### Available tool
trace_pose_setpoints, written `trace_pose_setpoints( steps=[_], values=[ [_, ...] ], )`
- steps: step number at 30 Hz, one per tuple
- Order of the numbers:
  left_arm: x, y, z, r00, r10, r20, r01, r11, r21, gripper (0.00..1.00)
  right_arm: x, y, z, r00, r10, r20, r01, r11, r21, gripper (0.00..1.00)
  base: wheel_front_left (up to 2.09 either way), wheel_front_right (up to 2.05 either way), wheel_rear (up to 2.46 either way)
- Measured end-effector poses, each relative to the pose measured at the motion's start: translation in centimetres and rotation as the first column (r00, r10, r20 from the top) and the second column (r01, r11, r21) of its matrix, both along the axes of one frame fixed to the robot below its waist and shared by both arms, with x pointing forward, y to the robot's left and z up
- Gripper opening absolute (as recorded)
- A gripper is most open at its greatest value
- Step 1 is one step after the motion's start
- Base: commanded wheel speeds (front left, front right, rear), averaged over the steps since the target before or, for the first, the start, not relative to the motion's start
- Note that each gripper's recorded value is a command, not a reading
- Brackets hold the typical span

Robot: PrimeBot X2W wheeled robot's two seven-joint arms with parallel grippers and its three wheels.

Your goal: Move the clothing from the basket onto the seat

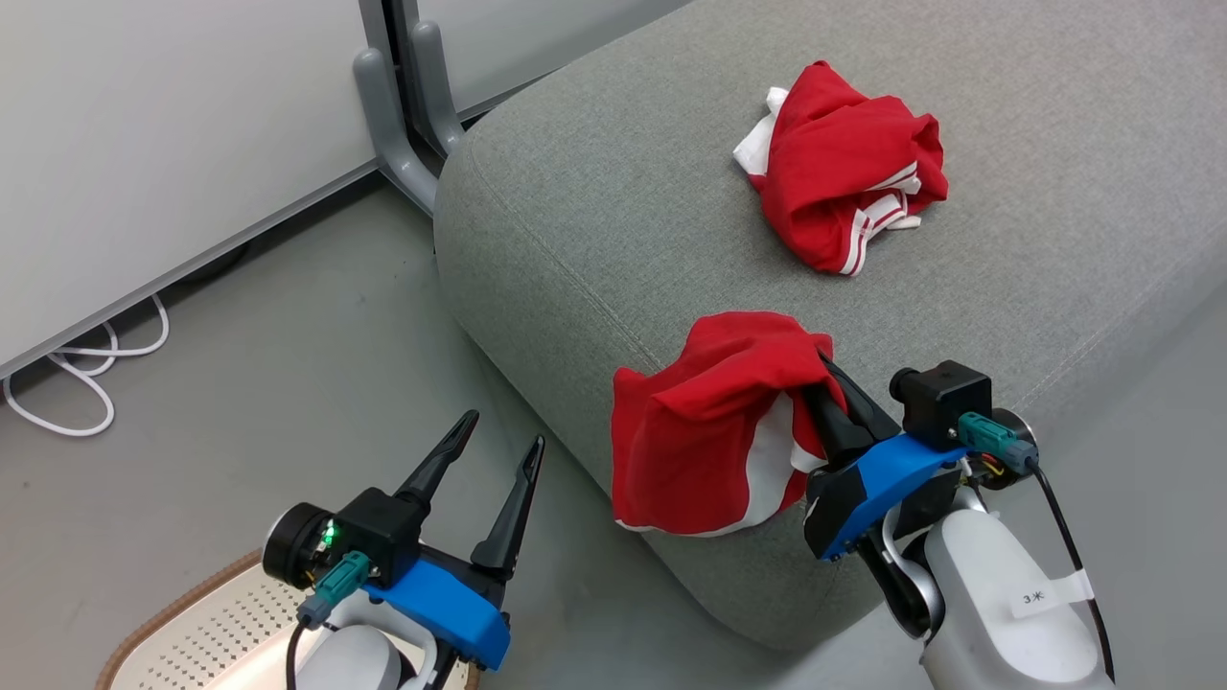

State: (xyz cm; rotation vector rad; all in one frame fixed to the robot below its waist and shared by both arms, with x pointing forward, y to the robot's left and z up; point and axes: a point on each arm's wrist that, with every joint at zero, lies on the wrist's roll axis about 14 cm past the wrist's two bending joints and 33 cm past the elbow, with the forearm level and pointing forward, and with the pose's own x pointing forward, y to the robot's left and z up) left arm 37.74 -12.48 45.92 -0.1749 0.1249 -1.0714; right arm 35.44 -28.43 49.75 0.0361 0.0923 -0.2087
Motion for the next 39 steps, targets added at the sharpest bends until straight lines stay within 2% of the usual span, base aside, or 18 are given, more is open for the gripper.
trace_pose_setpoints(
  steps=[5, 13, 21, 23, 29, 33, 39],
  values=[
    [0.5, 0.3, -0.3, 1.0, 0.011, -0.006, -0.011, 1.0, 0.0, 1.0, 0.4, -0.4, -0.1, 1.0, -0.006, -0.016, 0.006, 1.0, 0.0, 0.0, 0.0, 0.0, 0.0],
    [1.6, 0.8, -2.2, 1.0, 0.002, -0.017, -0.001, 1.0, 0.017, 1.0, 5.7, -3.8, 4.5, 0.999, -0.041, 0.015, 0.042, 0.997, -0.063, 0.0, 0.0, 0.0, 0.0],
    [5.1, 1.1, -3.8, 0.999, -0.029, 0.024, 0.028, 0.999, 0.02, 1.0, 11.6, -10.4, 8.7, 0.992, -0.124, 0.028, 0.127, 0.981, -0.147, 0.0, 0.0, 0.0, 0.0],
    [6.0, 1.4, -4.4, 0.999, -0.031, 0.031, 0.031, 0.999, 0.021, 1.0, 12.2, -12.7, 9.0, 0.987, -0.16, 0.006, 0.158, 0.967, -0.198, 0.0, 0.0, 0.0, 0.0],
    [7.9, 2.5, -7.0, 0.999, -0.03, 0.02, 0.029, 0.999, 0.02, 1.0, 14.2, -18.1, 10.6, 0.959, -0.272, 0.073, 0.282, 0.928, -0.244, 0.0, 0.0, 0.0, 0.0],
    [8.8, 3.1, -8.8, 0.999, -0.038, 0.015, 0.037, 0.999, 0.023, 1.0, 14.9, -20.7, 10.1, 0.935, -0.338, 0.107, 0.355, 0.896, -0.269, 0.0, 0.0, 0.0, 0.0],
    [9.7, 4.0, -11.2, 1.0, -0.031, -0.001, 0.031, 0.999, 0.014, 1.0, 15.6, -22.4, 4.0, 0.916, -0.4, 0.025, 0.389, 0.873, -0.296, 0.0, 0.0, 0.0, 0.0]
  ],
)
